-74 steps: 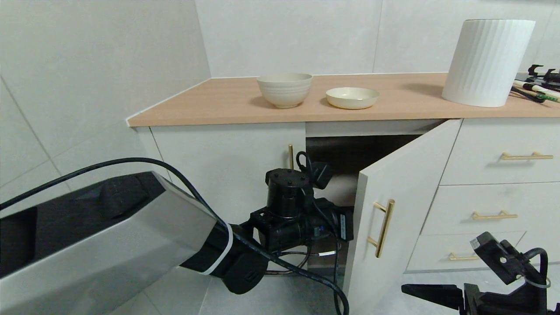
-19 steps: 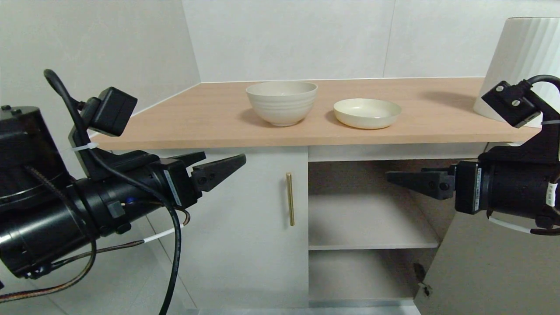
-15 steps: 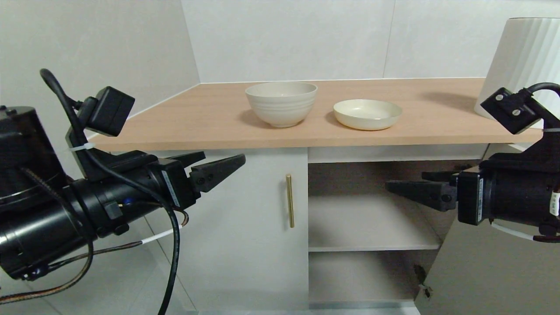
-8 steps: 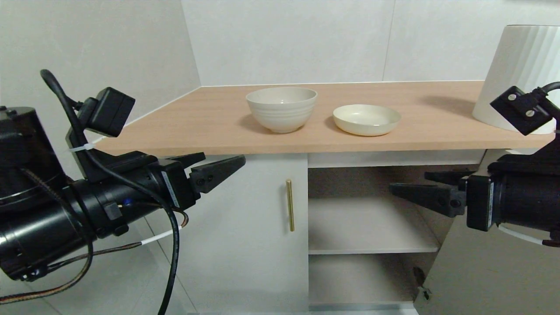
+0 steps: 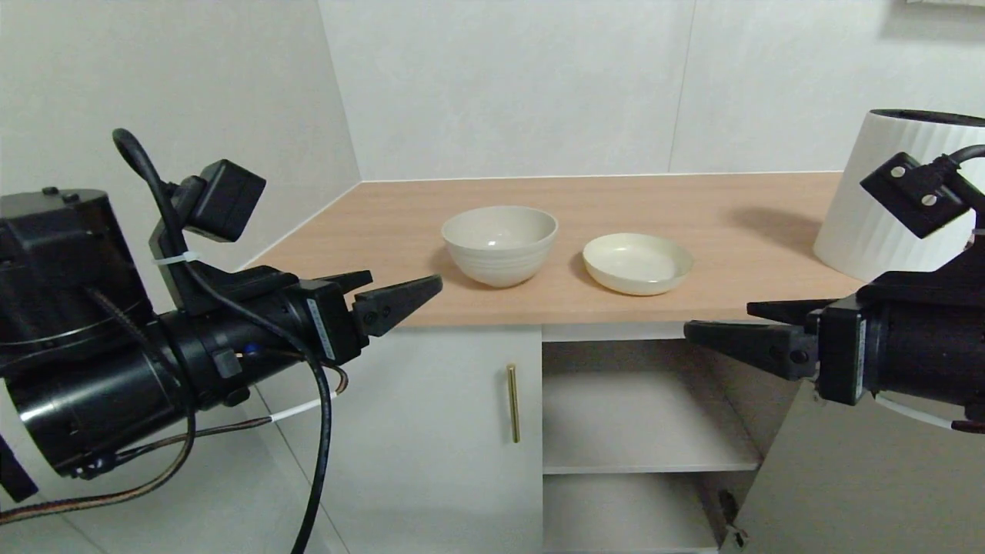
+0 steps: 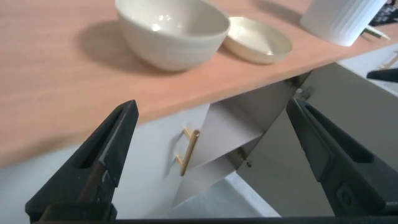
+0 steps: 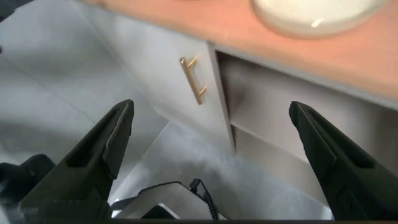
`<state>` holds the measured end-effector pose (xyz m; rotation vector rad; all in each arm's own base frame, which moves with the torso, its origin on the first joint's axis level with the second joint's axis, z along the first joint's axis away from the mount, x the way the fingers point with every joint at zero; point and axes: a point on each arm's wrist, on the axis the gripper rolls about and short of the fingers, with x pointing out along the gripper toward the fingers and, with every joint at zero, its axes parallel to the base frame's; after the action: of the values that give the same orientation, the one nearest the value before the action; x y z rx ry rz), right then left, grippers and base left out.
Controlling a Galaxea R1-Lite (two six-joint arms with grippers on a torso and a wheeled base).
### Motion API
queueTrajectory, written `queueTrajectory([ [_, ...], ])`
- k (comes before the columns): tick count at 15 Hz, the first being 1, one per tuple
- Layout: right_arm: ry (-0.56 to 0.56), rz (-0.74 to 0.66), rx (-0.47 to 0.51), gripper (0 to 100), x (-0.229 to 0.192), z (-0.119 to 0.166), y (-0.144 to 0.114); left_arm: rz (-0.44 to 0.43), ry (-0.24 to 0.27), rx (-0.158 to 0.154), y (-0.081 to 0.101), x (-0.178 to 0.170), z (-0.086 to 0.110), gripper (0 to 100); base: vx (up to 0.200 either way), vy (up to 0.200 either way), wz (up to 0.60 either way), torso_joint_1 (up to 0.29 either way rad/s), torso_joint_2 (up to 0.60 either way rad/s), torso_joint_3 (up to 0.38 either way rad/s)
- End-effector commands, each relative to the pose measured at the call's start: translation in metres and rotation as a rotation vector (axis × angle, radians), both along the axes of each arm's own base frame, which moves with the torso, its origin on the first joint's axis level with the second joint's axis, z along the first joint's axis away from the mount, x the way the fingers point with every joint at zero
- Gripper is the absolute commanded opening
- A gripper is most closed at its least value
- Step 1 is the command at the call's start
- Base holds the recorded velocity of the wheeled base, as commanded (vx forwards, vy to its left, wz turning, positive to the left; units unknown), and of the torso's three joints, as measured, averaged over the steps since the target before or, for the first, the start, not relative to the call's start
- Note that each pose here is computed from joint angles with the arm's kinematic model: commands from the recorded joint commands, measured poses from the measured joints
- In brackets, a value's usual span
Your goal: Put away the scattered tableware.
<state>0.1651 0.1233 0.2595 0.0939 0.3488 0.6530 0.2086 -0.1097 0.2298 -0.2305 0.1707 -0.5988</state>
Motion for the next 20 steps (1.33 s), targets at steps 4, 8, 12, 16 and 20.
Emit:
queueTrajectory([
  [4, 0.012, -0.003, -0.01, 100, 0.006, -0.004, 0.003, 0.0, 0.005, 0.0, -0.004, 0.008, -0.001, 100, 0.0, 0.0, 0.0, 0.176, -0.46, -0.293],
  [8, 0.002, -0.019, -0.008, 100, 0.022, -0.01, 0.01, 0.016, -0.016, -0.008, -0.011, 0.031, 0.013, 100, 0.0, 0.0, 0.0, 0.199, -0.49, -0.289],
  [12, 0.017, -0.054, -0.022, 100, 0.04, -0.018, 0.017, 0.02, 0.111, 0.051, -0.012, 0.039, 0.011, 100, 0.0, 0.0, 0.0, 0.127, -0.29, -0.166],
  [16, 0.096, -0.266, 0.018, 100, 0.068, -0.007, 0.027, 0.102, 0.312, -0.04, -0.015, 0.05, 0.024, 100, 0.0, 0.0, 0.0, 0.007, -0.02, -0.012],
  [20, 0.218, -0.458, -0.018, 100, 0.106, -0.02, 0.026, 0.247, 0.561, -0.077, -0.033, 0.087, 0.002, 100, 0.0, 0.0, 0.0, 0.0, 0.0, 0.0],
])
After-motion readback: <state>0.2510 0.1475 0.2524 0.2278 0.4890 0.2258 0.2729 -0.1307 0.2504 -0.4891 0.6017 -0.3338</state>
